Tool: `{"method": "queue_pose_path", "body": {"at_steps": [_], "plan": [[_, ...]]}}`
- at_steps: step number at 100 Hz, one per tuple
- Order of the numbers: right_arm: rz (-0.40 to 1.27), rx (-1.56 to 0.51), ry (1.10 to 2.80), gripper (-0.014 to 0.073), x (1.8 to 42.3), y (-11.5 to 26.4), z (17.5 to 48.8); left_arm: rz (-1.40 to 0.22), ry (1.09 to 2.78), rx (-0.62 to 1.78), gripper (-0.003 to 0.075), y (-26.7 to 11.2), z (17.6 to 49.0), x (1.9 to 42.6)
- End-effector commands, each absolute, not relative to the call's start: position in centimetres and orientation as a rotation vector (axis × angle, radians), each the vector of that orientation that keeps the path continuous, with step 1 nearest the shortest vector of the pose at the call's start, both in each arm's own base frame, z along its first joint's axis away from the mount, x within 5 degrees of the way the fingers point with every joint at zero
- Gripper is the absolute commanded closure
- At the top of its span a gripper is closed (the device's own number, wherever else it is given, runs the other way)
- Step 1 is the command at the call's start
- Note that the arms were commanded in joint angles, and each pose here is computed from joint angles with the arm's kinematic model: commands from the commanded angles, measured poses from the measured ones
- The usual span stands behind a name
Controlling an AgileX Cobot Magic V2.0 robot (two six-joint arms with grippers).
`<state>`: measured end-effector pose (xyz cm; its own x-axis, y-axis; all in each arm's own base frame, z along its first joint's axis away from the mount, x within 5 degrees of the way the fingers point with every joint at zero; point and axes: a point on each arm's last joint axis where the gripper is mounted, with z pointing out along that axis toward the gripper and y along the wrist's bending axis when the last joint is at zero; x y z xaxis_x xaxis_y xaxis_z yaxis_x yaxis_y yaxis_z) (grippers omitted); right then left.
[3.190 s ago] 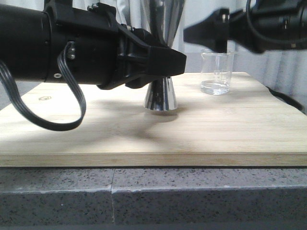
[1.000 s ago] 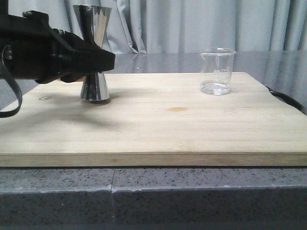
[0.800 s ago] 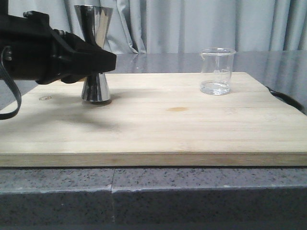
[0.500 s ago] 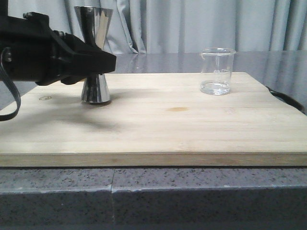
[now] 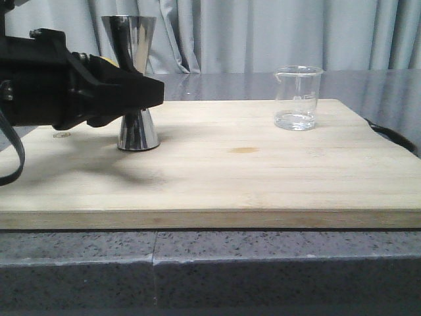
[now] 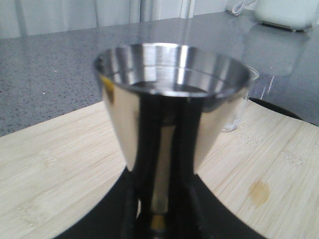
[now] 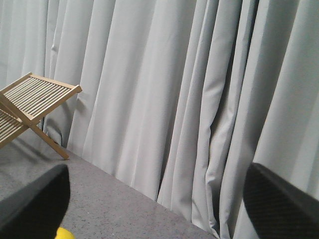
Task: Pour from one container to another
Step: 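Move the held jigger back toward the lemon and lower it onto the board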
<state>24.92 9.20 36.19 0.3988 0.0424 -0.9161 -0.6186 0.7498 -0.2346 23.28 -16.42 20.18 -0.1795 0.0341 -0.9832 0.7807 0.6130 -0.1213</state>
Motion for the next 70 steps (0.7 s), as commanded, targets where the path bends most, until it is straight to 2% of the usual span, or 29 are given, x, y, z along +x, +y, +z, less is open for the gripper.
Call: {"method": "queue_pose_path", "body": {"at_steps": [1,52,70], "plan": [[0.461,-0.596,0.975,-0.0043,24.05,9.00,38.44,-0.813,1.502,0.649,0.0739,-16.53,22.22,23.36],[0.465,-0.597,0.968,-0.0043,24.01,9.01,38.48,-0.785,1.499,0.670,0.0731,-16.51,22.13,23.38],[0.466,-0.596,0.969,-0.0043,24.01,9.01,38.48,-0.785,1.499,0.670,0.0613,-16.51,22.13,23.38]]}}
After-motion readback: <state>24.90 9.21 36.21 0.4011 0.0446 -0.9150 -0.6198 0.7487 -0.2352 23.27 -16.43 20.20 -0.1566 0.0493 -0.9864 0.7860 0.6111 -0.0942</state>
